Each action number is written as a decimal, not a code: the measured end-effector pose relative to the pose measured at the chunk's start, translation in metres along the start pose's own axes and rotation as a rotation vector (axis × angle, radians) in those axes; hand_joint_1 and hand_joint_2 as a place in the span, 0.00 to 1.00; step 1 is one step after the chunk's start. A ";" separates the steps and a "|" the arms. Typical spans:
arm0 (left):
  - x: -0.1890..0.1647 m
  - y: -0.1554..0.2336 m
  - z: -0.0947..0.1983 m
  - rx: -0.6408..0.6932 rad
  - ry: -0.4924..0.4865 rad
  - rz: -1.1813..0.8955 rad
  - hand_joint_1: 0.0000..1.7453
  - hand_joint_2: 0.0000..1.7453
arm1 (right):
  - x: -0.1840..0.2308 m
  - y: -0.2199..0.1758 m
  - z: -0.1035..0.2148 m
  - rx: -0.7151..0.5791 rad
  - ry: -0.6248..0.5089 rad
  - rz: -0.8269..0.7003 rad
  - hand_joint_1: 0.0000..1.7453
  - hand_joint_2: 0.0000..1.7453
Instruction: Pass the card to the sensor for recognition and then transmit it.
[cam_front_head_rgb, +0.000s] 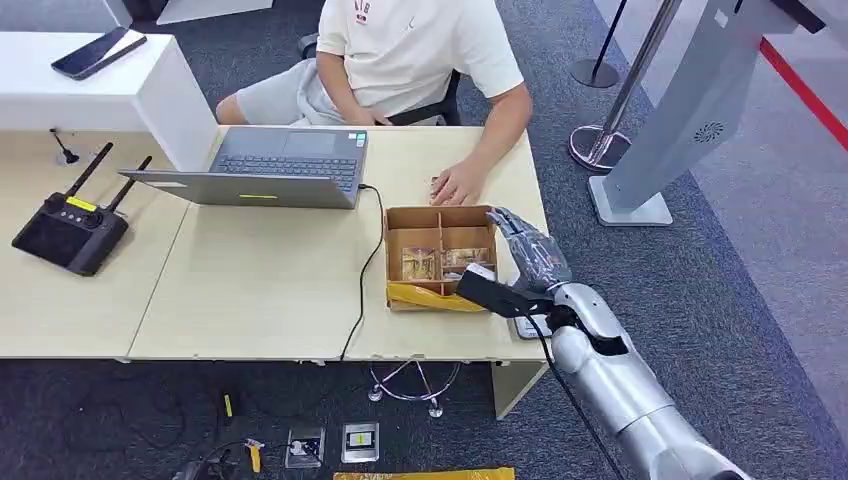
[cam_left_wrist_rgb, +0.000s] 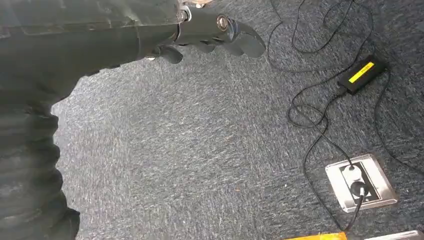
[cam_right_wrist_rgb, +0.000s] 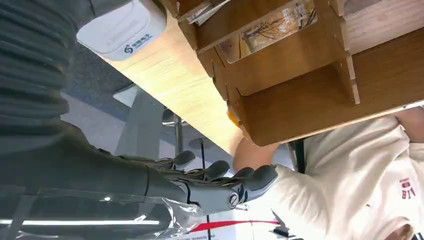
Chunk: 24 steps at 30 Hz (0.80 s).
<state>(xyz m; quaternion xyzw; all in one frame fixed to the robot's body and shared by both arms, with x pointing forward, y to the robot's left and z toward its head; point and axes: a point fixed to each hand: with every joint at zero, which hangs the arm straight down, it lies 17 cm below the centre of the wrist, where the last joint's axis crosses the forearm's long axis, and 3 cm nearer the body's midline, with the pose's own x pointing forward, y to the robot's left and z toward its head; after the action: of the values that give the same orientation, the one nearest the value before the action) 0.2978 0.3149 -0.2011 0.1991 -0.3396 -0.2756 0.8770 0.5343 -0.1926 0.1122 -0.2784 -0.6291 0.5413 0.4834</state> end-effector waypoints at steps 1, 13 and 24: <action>0.000 0.000 0.000 0.000 0.000 0.000 0.00 1.00 | -0.001 0.001 -0.001 0.003 0.002 -0.001 0.00 1.00; 0.001 -0.002 0.000 -0.004 -0.003 -0.019 0.00 1.00 | -0.006 0.018 -0.001 0.052 0.008 0.000 0.00 1.00; 0.004 -0.005 0.001 -0.008 -0.008 -0.025 0.00 1.00 | 0.014 0.030 -0.004 0.083 -0.032 -0.012 0.00 1.00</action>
<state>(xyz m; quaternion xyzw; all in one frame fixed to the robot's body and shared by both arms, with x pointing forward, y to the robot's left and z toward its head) 0.2979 0.3088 -0.2012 0.1988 -0.3396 -0.2887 0.8728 0.5271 -0.1711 0.0882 -0.2455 -0.6154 0.5687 0.4874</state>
